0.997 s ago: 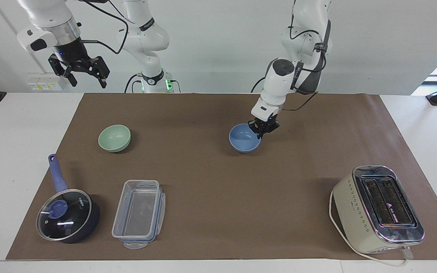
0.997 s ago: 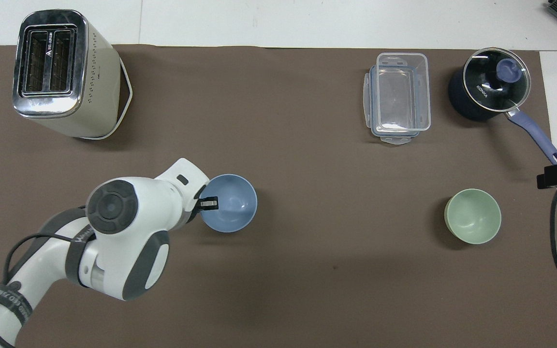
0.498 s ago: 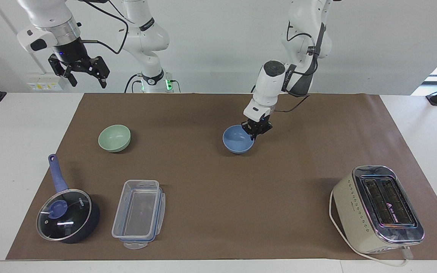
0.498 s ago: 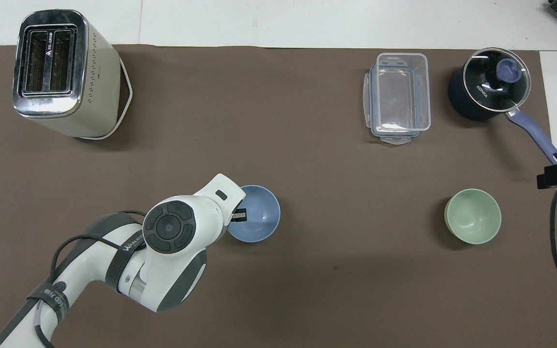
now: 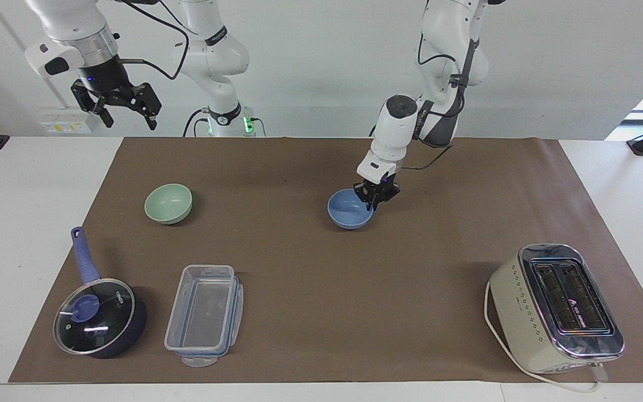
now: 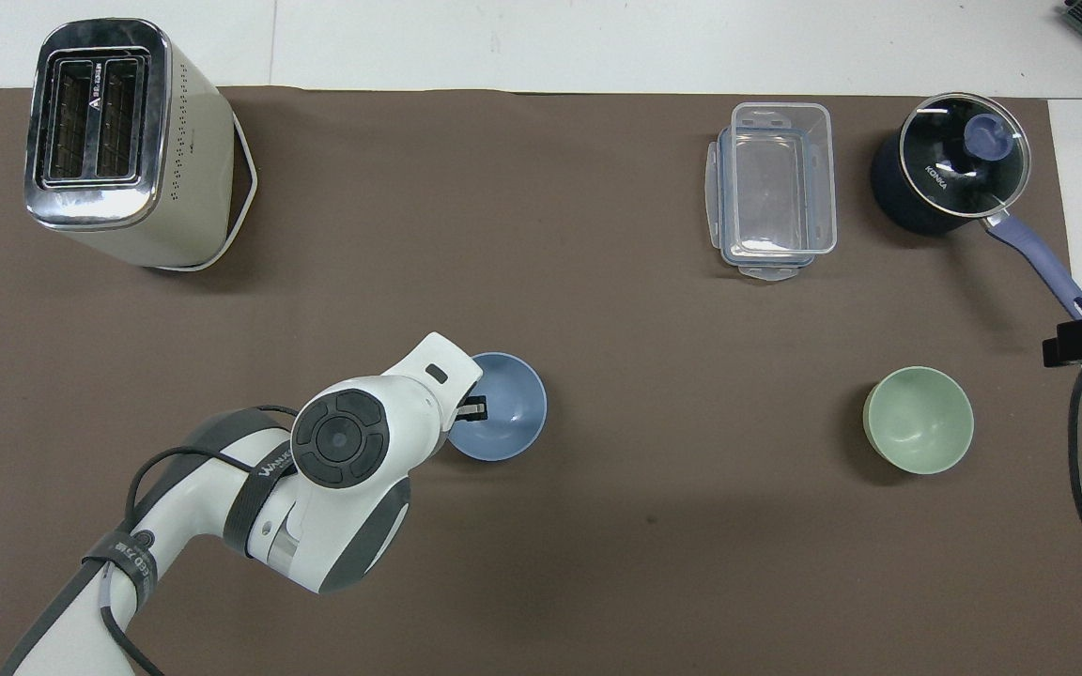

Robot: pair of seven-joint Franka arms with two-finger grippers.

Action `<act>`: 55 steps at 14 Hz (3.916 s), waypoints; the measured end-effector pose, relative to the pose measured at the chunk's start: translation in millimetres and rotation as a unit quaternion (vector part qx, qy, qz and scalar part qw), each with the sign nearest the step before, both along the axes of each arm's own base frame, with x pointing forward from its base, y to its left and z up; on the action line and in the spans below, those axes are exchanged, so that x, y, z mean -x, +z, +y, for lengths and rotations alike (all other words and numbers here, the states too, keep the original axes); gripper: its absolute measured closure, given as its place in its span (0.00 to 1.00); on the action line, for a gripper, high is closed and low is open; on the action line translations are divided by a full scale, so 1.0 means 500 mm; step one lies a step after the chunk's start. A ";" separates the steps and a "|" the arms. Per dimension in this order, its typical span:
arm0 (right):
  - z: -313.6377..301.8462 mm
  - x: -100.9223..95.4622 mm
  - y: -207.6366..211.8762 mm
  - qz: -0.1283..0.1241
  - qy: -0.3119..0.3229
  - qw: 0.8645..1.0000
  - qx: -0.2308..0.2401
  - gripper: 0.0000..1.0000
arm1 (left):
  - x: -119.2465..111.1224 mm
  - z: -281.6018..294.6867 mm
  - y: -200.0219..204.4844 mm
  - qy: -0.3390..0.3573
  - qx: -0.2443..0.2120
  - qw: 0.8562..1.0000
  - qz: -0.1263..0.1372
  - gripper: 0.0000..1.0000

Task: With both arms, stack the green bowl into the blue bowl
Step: 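Drag the blue bowl with the left gripper toward the table center, then release the blue bowl and withdraw the left gripper to rest, then reach the right gripper to the green bowl rim and grasp it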

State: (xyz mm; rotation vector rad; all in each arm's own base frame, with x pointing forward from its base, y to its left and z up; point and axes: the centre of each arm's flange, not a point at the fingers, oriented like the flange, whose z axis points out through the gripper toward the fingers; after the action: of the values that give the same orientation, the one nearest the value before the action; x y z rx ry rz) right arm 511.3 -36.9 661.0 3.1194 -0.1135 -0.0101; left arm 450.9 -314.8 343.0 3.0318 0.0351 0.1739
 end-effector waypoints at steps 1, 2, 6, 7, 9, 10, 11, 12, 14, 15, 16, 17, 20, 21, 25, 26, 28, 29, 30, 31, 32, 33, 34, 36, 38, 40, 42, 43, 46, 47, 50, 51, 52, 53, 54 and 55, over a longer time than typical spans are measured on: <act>0.000 0.000 0.000 0.000 0.000 1.000 0.000 0.00 | -0.005 -0.001 0.010 -0.003 0.000 1.000 -0.001 0.34; 0.000 0.000 0.000 0.000 0.000 1.000 0.000 0.00 | -0.014 0.000 0.026 -0.009 -0.003 1.000 0.002 0.22; 0.000 0.000 0.000 0.000 0.000 1.000 0.000 0.00 | -0.088 0.065 0.182 -0.064 -0.018 0.998 0.008 0.00; 0.000 0.000 0.000 0.000 0.000 1.000 0.000 0.00 | -0.105 0.104 0.234 -0.078 -0.019 0.997 0.004 0.00; -0.001 0.001 0.003 -0.002 0.000 1.000 0.000 0.00 | -0.131 0.196 0.330 -0.111 -0.025 0.994 0.001 0.00; -0.001 0.002 0.005 -0.002 0.000 1.000 0.000 0.00 | -0.139 0.240 0.372 -0.124 -0.028 0.992 0.004 0.00; -0.001 0.003 0.007 -0.004 0.000 1.000 0.000 0.00 | -0.148 0.282 0.417 -0.136 -0.031 0.990 0.007 0.00; -0.001 0.005 0.010 -0.005 0.000 1.000 0.000 0.00 | -0.156 0.324 0.461 -0.147 -0.034 0.988 0.008 0.00; -0.002 0.005 0.009 -0.005 -0.001 1.000 0.000 0.00 | -0.171 0.416 0.534 -0.158 -0.040 0.987 0.005 0.00; -0.007 0.003 0.002 -0.004 -0.003 1.000 0.000 0.00 | -0.174 0.464 0.563 -0.158 -0.044 0.987 0.006 0.00; -0.014 -0.002 -0.011 -0.005 -0.006 1.000 0.000 0.00 | -0.173 0.505 0.590 -0.158 -0.046 0.986 0.007 0.00; -0.021 -0.010 -0.029 -0.007 -0.004 1.000 0.000 0.00 | -0.171 0.540 0.615 -0.158 -0.048 0.986 0.008 0.00; -0.031 -0.031 -0.093 -0.002 0.032 0.999 0.000 0.00 | -0.160 0.588 0.663 -0.152 -0.049 0.987 0.015 0.00; -0.039 -0.038 -0.120 0.000 0.043 0.999 0.000 0.00 | -0.160 0.594 0.672 -0.149 -0.049 0.987 0.019 0.00; -0.113 -0.048 -0.259 0.017 0.071 0.997 -0.003 0.00 | -0.171 0.589 0.680 -0.151 -0.049 0.987 0.038 0.00; -0.134 -0.048 -0.296 0.018 0.074 0.997 -0.004 0.00 | -0.170 0.589 0.681 -0.151 -0.049 0.986 0.040 0.00; -0.176 -0.049 -0.381 0.025 0.081 0.996 -0.006 0.00 | -0.163 0.590 0.684 -0.151 -0.048 0.986 0.045 0.00; -0.188 -0.050 -0.426 0.028 0.083 0.996 -0.007 0.00 | -0.159 0.591 0.685 -0.151 -0.047 0.986 0.048 0.00; -0.190 -0.051 -0.463 0.031 0.083 0.996 -0.008 0.00 | -0.156 0.591 0.685 -0.151 -0.047 0.986 0.052 0.00; -0.188 -0.048 -0.496 0.036 0.084 0.996 -0.009 0.00 | -0.154 0.592 0.685 -0.151 -0.046 0.986 0.054 0.00; -0.185 -0.042 -0.529 0.041 0.085 0.995 -0.011 0.00 | -0.152 0.592 0.686 -0.151 -0.046 0.986 0.055 0.00; -0.183 -0.035 -0.556 0.043 0.086 0.995 -0.011 0.00 | -0.150 0.592 0.688 -0.151 -0.046 0.986 0.056 0.00; -0.184 -0.027 -0.580 0.044 0.085 0.995 -0.012 0.00 | -0.149 0.592 0.689 -0.152 -0.046 0.986 0.056 0.00; -0.190 -0.008 -0.615 0.046 0.088 0.995 -0.013 0.00 | -0.147 0.592 0.690 -0.152 -0.046 0.986 0.056 0.00; -0.206 0.007 -0.638 0.049 0.092 0.994 -0.016 0.00 | -0.146 0.592 0.690 -0.152 -0.046 0.986 0.057 0.00; -0.224 0.020 -0.656 0.049 0.096 0.994 -0.017 0.00 | -0.146 0.592 0.690 -0.152 -0.046 0.986 0.057 0.00; -0.228 0.025 -0.665 0.050 0.097 0.994 -0.018 0.00 | -0.146 0.592 0.690 -0.152 -0.046 0.986 0.058 0.00; -0.227 0.026 -0.668 0.051 0.097 0.994 -0.018 0.00 | -0.146 0.592 0.690 -0.152 -0.046 0.986 0.058 0.00; -0.226 0.028 -0.670 0.052 0.097 0.994 -0.019 0.30 | -0.146 0.592 0.690 -0.152 -0.046 0.986 0.058 0.00; -0.225 0.028 -0.670 0.052 0.097 0.994 -0.019 0.41 | -0.146 0.592 0.690 -0.152 -0.046 0.986 0.058 0.00; -0.219 0.026 -0.670 0.052 0.100 0.993 -0.018 0.73 | -0.146 0.592 0.690 -0.152 -0.046 0.986 0.058 0.00; -0.218 0.026 -0.670 0.052 0.101 0.993 -0.018 0.85 | -0.146 0.592 0.690 -0.152 -0.046 0.986 0.058 0.00; -0.216 0.025 -0.668 0.052 0.101 0.993 -0.019 0.96 | -0.146 0.592 0.690 -0.152 -0.046 0.986 0.058 0.00; -0.214 0.023 -0.664 0.051 0.103 0.993 -0.019 0.96 | -0.145 0.592 0.690 -0.152 -0.046 0.986 0.058 0.00; -0.213 0.023 -0.663 0.050 0.103 0.993 -0.019 0.96 | -0.145 0.592 0.690 -0.152 -0.046 0.986 0.058 0.00; -0.213 0.022 -0.662 0.050 0.104 0.993 -0.019 0.96 | -0.145 0.592 0.690 -0.152 -0.046 0.986 0.058 0.00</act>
State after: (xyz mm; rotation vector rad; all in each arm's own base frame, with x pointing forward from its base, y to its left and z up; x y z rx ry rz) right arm 500.3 -143.6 329.9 3.1430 0.2145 -0.1662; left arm 523.7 -18.7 688.1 3.0828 -0.4345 -0.0269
